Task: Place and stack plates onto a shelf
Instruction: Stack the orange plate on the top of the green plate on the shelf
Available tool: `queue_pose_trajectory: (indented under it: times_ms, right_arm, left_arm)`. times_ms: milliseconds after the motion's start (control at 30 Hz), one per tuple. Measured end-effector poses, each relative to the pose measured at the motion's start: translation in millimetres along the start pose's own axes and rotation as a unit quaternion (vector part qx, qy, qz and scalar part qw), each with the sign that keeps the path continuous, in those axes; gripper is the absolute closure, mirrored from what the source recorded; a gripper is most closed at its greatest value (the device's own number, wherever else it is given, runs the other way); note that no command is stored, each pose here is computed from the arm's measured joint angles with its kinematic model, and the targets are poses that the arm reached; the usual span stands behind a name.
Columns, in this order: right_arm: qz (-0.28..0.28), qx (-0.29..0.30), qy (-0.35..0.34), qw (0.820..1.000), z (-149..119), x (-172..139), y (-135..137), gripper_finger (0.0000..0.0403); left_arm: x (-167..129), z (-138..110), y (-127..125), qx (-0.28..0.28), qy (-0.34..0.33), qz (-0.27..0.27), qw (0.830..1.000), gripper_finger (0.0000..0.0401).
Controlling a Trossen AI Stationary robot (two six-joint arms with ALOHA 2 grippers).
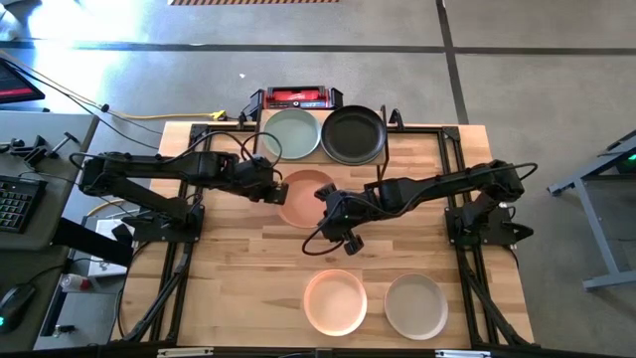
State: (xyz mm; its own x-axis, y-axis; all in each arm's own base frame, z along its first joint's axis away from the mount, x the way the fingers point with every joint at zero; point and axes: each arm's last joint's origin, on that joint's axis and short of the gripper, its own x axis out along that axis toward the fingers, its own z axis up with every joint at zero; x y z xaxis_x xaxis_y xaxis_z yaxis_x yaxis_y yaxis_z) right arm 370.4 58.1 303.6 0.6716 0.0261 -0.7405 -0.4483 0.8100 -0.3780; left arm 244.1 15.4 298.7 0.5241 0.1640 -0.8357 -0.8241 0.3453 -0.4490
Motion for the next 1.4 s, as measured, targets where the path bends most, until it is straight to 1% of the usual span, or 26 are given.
queue_pose_trajectory:
  times_ms: [233,333,667,967,1100,1233,1400]
  right_arm:
    - [-0.003,0.001,-0.005,1.000,0.9,0.0,-0.6,0.0403]
    - [-0.006,0.001,-0.012,1.000,2.3,0.0,-1.2,0.0403]
    - [-0.005,0.001,-0.015,1.000,2.7,0.0,-1.3,0.0403]
    - [-0.005,0.001,-0.017,1.000,3.4,-0.1,-0.7,0.0401]
    - [-0.003,0.009,-0.014,1.000,2.9,-0.1,-0.2,0.0381]
    - [-0.002,0.040,-0.014,0.999,2.8,-0.1,-0.1,0.0342]
    - [-0.002,0.043,-0.013,0.999,3.0,-1.4,0.3,0.0309]
  left_arm:
    - [0.0,-0.1,0.0,0.008,0.001,0.000,1.000,0.0368]
    - [0.0,0.0,-0.1,0.008,0.001,-0.001,1.000,0.0379]
    - [0.0,0.8,-0.3,0.031,-0.011,0.002,0.999,0.0396]
    - [0.0,1.2,0.0,0.036,-0.019,0.006,0.999,0.0399]
    - [-0.2,0.9,1.4,0.044,-0.021,0.015,0.999,0.0401]
    - [0.0,0.8,1.6,0.051,-0.020,0.015,0.998,0.0401]
    - [-0.1,1.0,1.5,0.058,-0.024,0.017,0.998,0.0401]
